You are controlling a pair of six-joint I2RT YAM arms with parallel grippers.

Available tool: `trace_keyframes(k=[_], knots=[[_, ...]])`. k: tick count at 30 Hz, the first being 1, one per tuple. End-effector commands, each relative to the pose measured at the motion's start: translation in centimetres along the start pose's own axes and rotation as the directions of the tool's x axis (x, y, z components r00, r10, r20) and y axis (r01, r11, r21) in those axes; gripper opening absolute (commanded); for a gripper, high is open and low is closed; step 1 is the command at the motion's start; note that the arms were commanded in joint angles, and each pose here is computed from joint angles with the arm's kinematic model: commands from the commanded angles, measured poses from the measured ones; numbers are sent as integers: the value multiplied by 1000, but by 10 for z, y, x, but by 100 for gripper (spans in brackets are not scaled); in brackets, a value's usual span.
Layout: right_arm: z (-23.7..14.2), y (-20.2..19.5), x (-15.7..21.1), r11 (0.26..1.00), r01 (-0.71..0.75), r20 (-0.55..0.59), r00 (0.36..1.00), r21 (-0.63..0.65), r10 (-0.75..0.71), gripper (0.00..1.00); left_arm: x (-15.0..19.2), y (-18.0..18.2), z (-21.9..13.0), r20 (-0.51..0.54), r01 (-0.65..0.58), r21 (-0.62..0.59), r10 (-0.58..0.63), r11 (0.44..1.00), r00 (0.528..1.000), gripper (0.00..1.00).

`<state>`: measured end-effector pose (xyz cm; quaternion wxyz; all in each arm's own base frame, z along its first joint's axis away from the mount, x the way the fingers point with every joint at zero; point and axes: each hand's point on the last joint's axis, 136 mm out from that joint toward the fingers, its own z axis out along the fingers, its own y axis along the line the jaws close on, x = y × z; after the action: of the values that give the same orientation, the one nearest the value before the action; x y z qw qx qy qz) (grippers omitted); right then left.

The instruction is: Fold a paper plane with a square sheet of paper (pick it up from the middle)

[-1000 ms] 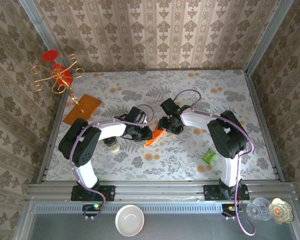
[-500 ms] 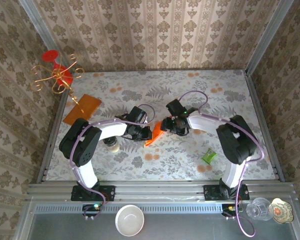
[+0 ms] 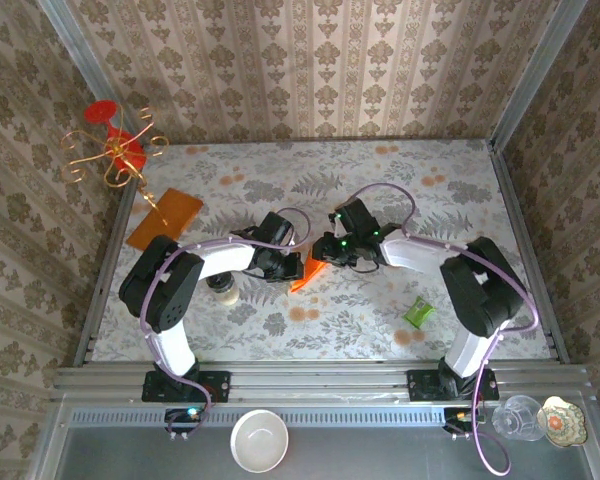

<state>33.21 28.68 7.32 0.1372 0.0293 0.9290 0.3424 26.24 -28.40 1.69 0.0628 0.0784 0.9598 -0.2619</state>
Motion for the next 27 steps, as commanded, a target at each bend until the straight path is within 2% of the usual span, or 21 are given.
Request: trace_keyframes(k=[1, 12, 27], knots=[[11, 15, -8, 998, 21, -18, 1000, -60, -22, 22, 30, 34, 19, -105, 9, -126, -22, 992, 994, 13], [30, -23, -6, 996, -10, -38, 999, 91, 14, 20, 30, 33, 19, -110, 5, -125, -19, 992, 994, 13], [44, -52, 3, 984, -39, -79, 995, 176, 53, 17, 32, 32, 16, -114, 2, -119, -16, 993, 993, 9]])
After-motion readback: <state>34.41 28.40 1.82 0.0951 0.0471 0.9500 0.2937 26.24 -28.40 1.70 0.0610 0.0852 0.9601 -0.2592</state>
